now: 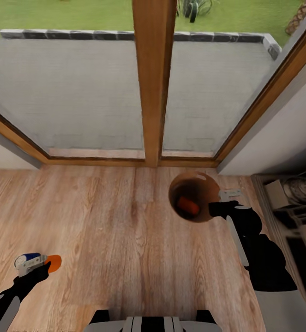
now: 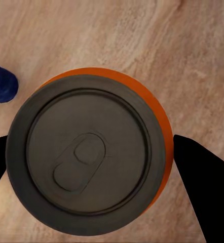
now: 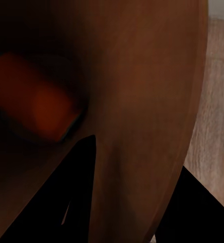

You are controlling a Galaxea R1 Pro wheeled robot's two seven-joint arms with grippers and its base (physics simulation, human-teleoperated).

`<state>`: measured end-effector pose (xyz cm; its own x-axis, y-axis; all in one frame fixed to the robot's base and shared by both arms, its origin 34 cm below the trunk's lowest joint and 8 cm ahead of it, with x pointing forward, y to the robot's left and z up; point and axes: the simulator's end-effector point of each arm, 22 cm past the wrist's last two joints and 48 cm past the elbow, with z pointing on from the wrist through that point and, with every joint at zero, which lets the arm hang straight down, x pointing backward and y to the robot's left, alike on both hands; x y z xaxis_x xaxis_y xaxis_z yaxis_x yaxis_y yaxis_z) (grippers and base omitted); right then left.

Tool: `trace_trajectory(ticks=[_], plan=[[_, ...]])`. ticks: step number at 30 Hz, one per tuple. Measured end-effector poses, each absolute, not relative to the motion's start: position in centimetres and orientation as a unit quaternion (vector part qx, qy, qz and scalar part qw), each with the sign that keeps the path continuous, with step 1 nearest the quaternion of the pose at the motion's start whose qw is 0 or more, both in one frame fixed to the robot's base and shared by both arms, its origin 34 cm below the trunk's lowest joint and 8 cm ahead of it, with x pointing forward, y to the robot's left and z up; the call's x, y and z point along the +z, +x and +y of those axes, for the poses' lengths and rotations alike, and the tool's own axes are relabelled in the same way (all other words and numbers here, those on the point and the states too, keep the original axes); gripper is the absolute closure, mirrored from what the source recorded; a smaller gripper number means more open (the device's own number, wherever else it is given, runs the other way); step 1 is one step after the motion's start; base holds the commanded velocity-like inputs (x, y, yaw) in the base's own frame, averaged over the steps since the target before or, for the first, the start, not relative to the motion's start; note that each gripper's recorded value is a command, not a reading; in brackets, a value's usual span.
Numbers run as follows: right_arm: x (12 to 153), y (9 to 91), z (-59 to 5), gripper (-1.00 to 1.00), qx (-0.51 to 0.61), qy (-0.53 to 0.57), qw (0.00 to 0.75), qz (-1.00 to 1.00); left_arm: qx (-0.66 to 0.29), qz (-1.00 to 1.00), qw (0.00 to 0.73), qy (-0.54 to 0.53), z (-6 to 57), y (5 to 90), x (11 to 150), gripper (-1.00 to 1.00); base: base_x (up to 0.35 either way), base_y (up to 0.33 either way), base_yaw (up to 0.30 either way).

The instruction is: Put the three can of soda from the living room inside the tash can in the kitchen.

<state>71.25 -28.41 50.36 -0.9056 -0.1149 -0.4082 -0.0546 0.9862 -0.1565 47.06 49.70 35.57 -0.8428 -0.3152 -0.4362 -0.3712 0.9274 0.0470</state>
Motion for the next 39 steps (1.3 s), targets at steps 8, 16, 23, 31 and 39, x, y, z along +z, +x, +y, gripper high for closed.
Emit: trace_trajectory(ticks=[8,16,23,31,39], plan=[[51.8,71.4,-28.1,1.0,-0.064,-0.041,0.212,0.974,0.065,0.958,0.215,-0.179,49.7,47.2,37.1,1.0,0.0,0.0,0.115],[53.3,71.5,-28.2,1.0,-0.066,-0.042,0.212,0.974,0.065,0.958,0.215,-0.179,49.7,47.4,38.6,1.0,0.0,0.0,0.041],[54.5,71.6,-28.0,1.0,-0.062,-0.041,0.212,0.974,0.064,0.958,0.216,-0.179,49.7,47.5,39.9,1.0,0.0,0.0,0.062],[55.9,71.7,-28.1,1.0,-0.063,-0.042,0.212,0.974,0.064,0.958,0.216,-0.179,49.7,47.6,41.3,1.0,0.0,0.0,0.005],[57.2,71.7,-26.2,1.0,-0.05,-0.061,0.212,0.974,0.064,0.958,0.216,-0.179,49.7,47.7,42.7,1.0,0.0,0.0,0.0]])
